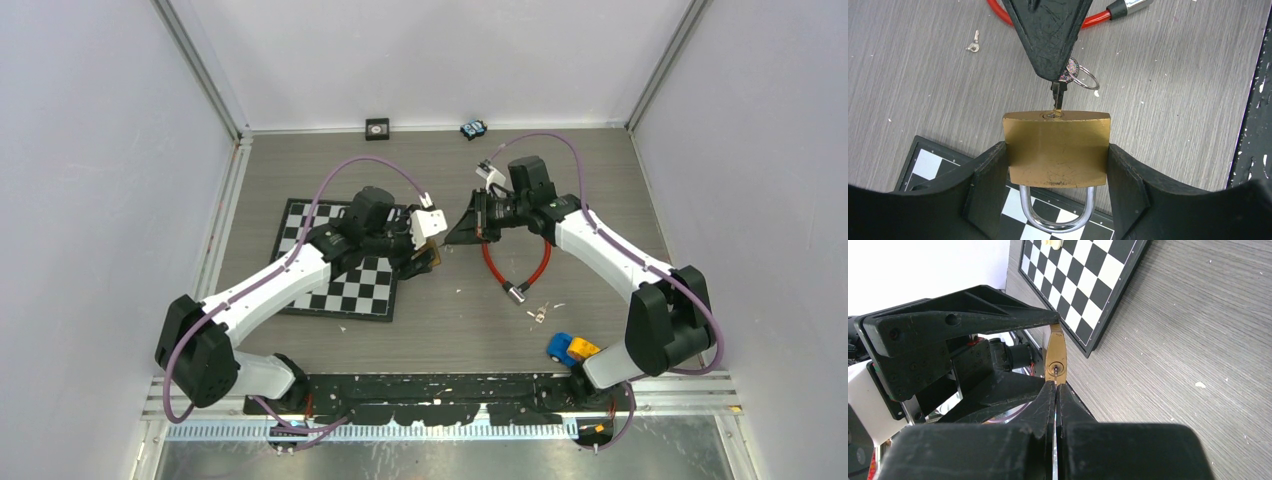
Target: Unlock with the key
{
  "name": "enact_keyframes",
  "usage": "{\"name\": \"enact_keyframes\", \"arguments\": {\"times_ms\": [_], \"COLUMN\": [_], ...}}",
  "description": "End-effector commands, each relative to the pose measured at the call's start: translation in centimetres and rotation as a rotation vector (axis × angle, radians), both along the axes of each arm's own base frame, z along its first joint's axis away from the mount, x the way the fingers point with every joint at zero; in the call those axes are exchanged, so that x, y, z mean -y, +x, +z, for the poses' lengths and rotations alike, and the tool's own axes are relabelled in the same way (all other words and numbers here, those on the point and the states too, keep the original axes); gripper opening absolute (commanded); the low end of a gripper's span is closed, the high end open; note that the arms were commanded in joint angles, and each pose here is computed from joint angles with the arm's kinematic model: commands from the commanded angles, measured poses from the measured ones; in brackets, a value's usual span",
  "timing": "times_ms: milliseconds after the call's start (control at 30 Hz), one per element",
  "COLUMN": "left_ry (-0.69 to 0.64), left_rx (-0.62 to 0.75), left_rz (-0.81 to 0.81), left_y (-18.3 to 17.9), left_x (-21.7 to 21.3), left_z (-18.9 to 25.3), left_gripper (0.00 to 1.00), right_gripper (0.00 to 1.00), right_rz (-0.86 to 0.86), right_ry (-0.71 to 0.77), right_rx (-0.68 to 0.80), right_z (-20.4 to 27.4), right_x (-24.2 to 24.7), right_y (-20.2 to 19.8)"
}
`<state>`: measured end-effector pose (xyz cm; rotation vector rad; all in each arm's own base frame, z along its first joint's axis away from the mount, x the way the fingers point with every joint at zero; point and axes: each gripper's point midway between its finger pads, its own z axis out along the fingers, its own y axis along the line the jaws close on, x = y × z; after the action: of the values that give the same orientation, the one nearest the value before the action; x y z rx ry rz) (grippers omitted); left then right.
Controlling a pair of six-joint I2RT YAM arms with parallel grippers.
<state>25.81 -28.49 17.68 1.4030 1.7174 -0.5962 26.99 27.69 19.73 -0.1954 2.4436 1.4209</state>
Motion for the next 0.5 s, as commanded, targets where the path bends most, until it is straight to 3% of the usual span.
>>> {"name": "enact_keyframes", "arguments": {"times_ms": [0,467], "left_ry": [-0.161,-0.273], "left_rx": [0.177,0.061], "left_rz": [-0.002,-0.172], "left_y": [2.2,-1.4], "left_x": [2.1,4.0], "left_z": [6.2,7.0], "left_gripper": [0.0,0.0], "right_gripper": [0.01,0.01], "right_rz": [0.043,0.138], "right_ry": [0.064,0.049], "right_rx": [0.044,0.149], "right_z": [2.6,2.1], "right_x": [-1.1,-3.3], "right_y": [0.0,-1.0]}}
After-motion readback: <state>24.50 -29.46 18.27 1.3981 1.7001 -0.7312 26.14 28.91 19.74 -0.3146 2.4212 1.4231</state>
